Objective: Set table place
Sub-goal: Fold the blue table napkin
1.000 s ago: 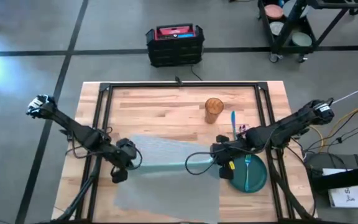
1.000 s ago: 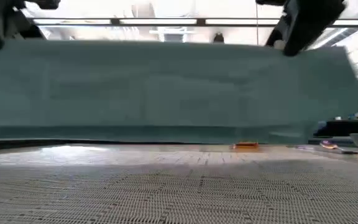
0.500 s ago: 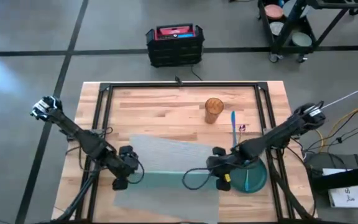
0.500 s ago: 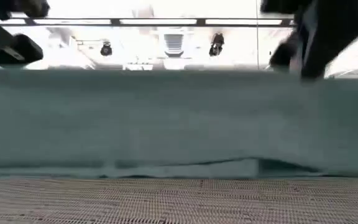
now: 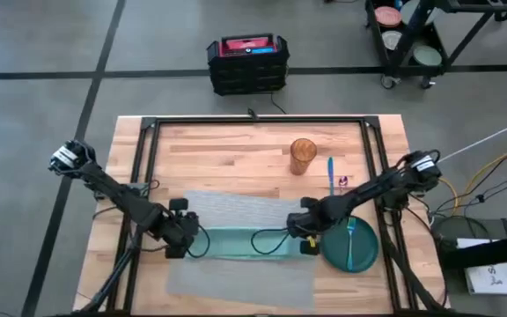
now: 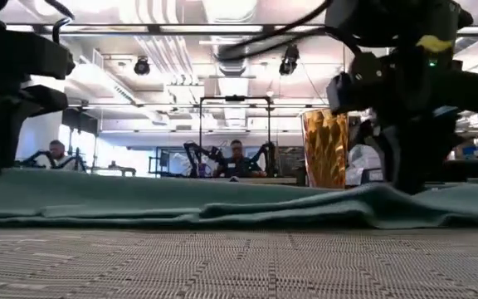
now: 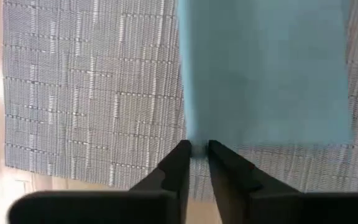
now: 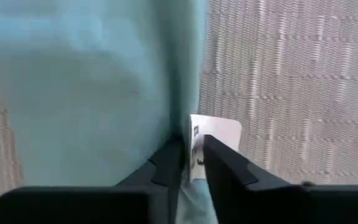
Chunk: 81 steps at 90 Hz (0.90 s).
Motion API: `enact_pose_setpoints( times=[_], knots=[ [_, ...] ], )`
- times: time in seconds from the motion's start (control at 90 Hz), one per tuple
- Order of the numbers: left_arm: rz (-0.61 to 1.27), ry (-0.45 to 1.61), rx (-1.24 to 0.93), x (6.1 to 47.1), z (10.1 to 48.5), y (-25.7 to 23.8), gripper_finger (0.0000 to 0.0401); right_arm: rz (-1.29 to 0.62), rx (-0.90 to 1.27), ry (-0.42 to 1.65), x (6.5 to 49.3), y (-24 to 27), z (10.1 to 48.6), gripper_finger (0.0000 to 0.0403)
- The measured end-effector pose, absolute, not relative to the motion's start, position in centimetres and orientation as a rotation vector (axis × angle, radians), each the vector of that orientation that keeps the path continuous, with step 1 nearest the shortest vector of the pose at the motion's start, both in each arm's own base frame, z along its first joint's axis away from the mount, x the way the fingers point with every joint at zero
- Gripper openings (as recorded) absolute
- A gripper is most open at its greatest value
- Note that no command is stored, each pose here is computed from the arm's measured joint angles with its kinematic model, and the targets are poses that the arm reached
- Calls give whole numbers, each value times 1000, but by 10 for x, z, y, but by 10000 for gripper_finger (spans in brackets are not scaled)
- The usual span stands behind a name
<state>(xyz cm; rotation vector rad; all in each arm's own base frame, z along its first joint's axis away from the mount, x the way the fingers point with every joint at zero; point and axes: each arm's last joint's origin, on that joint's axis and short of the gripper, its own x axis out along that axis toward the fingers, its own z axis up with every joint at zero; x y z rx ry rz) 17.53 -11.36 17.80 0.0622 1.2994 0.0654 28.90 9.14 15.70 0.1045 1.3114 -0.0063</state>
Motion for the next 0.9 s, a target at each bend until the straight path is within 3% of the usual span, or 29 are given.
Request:
enact_pose_setpoints(
  times=[0.211, 0.389, 0.578, 0.9],
  knots=[
    [47, 1242, 17, 183, 204, -117, 122, 15, 111, 1256, 292, 91, 202, 149],
    [8, 1091, -101, 197, 228, -126, 149, 57, 140, 1198, 288, 96, 225, 182],
    [-54, 995, -184, 209, 209, -138, 155, 153, 134, 1093, 288, 121, 206, 189],
    [-124, 1158, -179, 220, 171, -153, 120, 209, 125, 1096, 288, 149, 175, 170]
  ],
)
